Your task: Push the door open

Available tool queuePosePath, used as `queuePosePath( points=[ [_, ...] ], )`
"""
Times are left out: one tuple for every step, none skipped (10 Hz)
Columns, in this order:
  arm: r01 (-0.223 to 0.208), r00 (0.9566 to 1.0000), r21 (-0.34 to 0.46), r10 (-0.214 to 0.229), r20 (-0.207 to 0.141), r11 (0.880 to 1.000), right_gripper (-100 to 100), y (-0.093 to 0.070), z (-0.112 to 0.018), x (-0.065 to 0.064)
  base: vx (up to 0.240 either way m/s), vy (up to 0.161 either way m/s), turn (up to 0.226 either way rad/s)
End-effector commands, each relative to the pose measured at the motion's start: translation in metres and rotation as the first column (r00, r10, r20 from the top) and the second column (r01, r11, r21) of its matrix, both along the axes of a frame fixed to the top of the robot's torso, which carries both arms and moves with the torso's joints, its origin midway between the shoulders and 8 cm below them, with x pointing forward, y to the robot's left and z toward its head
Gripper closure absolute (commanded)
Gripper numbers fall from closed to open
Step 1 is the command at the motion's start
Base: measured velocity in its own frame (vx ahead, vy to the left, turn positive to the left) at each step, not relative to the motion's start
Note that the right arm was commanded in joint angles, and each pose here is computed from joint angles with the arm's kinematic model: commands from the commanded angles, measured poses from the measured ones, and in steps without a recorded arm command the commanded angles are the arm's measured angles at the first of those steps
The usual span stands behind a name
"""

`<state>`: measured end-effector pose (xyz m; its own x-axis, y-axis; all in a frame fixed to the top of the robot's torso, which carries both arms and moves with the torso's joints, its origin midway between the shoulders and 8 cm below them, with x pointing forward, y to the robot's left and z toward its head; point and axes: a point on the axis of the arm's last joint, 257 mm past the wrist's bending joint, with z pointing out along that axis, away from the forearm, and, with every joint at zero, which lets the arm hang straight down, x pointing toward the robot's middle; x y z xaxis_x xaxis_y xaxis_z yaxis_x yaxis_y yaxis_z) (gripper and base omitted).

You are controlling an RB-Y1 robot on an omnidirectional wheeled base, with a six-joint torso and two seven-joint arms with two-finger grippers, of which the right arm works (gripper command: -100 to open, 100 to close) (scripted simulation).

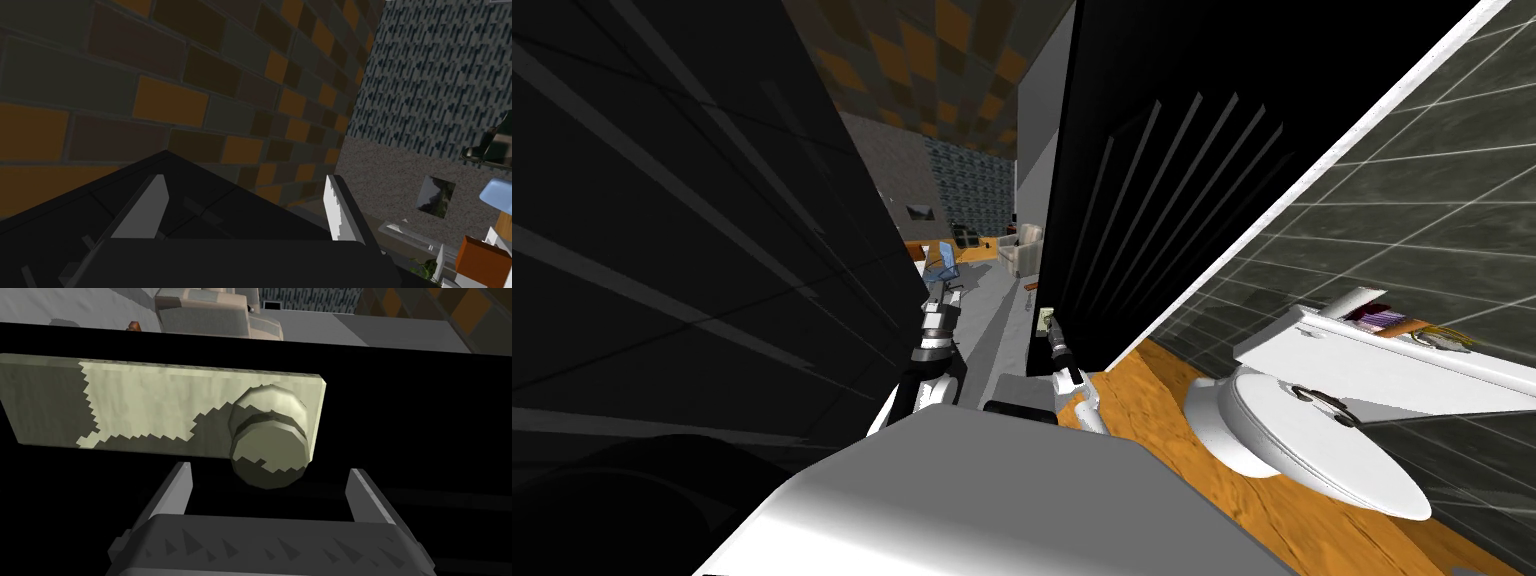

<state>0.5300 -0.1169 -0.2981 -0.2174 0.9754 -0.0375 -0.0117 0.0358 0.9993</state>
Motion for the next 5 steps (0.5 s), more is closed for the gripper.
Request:
queuePosePath(
  points=[
    [0.003, 1.0, 0.009, -0.003, 0.003, 1.0, -100, 0.0023, 0.0012, 0.0012, 0.218, 0.073, 0.024],
    [0.002, 1.0, 0.005, -0.002, 0.002, 1.0, -100, 0.0014, 0.0006, 0.0009, 0.099, 0.03, 0.003],
    [0.002, 1.0, 0.005, -0.002, 0.002, 1.0, 100, 0.0014, 0.0006, 0.0009, -0.012, -0.003, -0.005],
    [0.002, 1.0, 0.005, -0.002, 0.002, 1.0, 100, 0.0014, 0.0006, 0.0009, -0.032, -0.012, 0.007],
    [0.002, 1.0, 0.005, -0.002, 0.002, 1.0, 100, 0.0014, 0.0006, 0.0009, -0.032, -0.01, 0.004]
  ],
)
